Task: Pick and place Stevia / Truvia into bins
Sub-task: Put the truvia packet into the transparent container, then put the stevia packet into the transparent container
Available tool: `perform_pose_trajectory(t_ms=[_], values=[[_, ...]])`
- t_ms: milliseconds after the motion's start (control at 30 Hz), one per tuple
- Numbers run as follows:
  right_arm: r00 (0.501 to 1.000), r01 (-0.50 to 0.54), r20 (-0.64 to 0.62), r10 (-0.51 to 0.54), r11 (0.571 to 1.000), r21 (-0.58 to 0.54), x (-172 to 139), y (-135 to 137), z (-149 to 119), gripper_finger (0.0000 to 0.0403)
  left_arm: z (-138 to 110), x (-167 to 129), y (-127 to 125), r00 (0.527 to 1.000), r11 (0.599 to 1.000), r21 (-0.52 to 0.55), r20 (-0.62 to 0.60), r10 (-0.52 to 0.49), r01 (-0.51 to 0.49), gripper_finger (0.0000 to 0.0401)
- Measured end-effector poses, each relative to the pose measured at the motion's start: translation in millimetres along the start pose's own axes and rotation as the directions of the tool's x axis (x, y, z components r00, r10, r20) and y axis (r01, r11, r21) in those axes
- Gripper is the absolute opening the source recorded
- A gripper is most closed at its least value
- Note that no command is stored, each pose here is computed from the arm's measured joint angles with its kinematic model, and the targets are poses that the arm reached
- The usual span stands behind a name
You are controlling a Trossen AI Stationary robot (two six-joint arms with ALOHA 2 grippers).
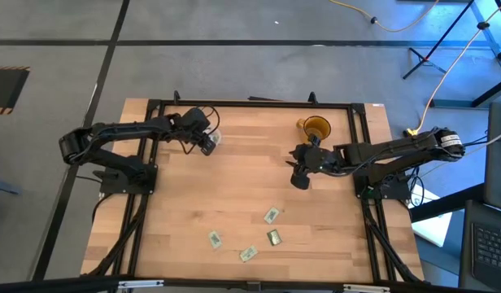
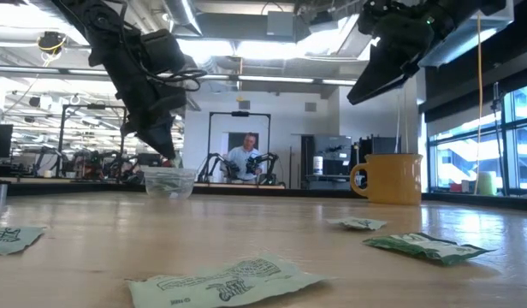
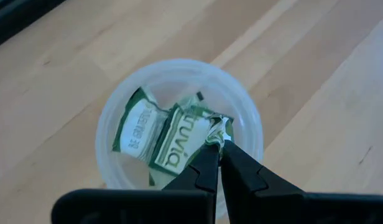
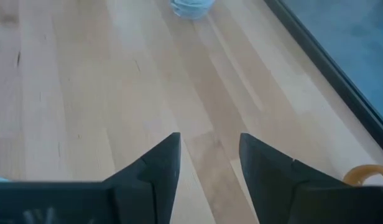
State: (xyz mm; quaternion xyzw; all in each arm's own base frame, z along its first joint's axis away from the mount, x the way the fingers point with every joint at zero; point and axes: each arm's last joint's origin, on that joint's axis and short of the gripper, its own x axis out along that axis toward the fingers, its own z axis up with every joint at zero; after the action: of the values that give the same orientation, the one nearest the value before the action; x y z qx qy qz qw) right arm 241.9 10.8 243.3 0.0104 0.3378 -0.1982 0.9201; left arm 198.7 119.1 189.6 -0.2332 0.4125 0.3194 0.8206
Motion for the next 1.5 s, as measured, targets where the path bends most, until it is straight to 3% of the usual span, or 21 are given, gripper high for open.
perform_pose_trajectory(t_ms=[367,667,867,967,1067,1200,1367,1500], values=[[1.0,0.0,-0.002,0.0,1.0,-0.001,0,0,0,0.0168,-2,0,1,1.0,1.0,-0.01,-0.023,0.017,-0.017,0.0019],[1.0,0.001,-0.006,-0.001,1.0,-0.002,0,0,-1,0.0168,-5,0,5,0.992,0.993,-0.011,-0.026,0.121,-0.121,0.0044],[1.0,0.001,-0.006,-0.001,1.0,-0.002,0,0,-1,0.0168,-3,-2,8,0.972,0.972,0.024,0.005,0.234,-0.234,0.0045],[1.0,-0.016,-0.014,0.015,1.0,-0.007,0,0,-1,0.0168,4,-9,6,0.97,0.97,0.044,0.053,0.237,-0.239,0.0045],[0.992,-0.118,-0.047,0.116,0.993,-0.033,0,3,-3,0.0168,10,-18,-2,0.984,0.986,0.091,0.12,0.13,-0.141,0.0045],[0.958,-0.278,-0.092,0.271,0.958,-0.076,4,13,-5,0.0168,14,-28,-24,0.976,0.982,0.173,0.192,-0.102,0.069,0.0044],[0.938,-0.328,-0.155,0.309,0.938,-0.114,26,33,-15,0.0168,12,-34,-60,0.891,0.91,0.308,0.271,-0.365,0.279,0.0046],[0.879,-0.46,-0.202,0.432,0.88,-0.118,48,56,-25,0.0168,1,-39,-84,0.812,0.846,0.383,0.309,-0.495,0.37,0.0047]])
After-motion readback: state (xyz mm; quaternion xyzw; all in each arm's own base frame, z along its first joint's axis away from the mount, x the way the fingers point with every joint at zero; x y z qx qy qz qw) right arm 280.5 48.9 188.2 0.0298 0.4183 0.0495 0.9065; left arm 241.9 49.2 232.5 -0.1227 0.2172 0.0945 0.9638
